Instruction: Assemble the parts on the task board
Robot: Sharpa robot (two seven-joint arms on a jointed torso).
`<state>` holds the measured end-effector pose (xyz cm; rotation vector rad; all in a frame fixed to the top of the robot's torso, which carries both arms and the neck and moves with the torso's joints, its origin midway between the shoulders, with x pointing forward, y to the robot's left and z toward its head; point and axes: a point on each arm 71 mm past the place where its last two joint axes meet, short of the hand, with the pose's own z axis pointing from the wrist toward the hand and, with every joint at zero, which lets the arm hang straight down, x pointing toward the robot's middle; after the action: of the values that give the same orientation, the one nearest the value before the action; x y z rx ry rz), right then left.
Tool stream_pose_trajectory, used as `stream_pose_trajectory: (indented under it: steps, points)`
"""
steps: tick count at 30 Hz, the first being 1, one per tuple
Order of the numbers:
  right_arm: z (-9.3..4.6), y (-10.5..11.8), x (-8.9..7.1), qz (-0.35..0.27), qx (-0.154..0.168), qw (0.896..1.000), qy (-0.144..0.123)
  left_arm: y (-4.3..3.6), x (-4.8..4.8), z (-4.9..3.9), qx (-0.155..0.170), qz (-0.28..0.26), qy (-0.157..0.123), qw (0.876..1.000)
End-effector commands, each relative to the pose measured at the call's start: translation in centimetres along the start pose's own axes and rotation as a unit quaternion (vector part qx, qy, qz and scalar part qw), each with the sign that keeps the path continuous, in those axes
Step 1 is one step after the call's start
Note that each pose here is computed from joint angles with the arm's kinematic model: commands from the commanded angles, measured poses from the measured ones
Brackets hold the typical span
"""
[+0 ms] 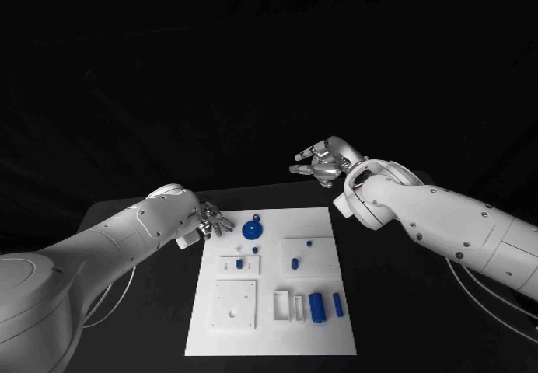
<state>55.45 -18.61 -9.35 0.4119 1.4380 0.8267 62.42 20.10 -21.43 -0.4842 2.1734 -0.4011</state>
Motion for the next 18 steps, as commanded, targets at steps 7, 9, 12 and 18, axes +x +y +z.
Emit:
stream_pose_trajectory:
  steps: [7,9,12,18]
  points:
    - [0.06,0.14,0.16,-0.005,-0.003,1.0,0.006,-0.21,0.24,0.03,0.008,0.001,0.014,1.0]
    - [0.07,0.14,0.17,-0.005,-0.004,1.0,0.006,-0.21,0.26,0.03,0.009,0.0,0.015,1.0]
    - [0.09,0.14,0.19,-0.005,-0.003,1.0,0.006,-0.25,0.25,0.03,0.011,-0.002,0.013,1.0]
    - [0.03,-0.11,-0.02,-0.006,0.0,1.0,0.006,-0.36,0.15,0.03,0.019,-0.013,0.006,1.0]
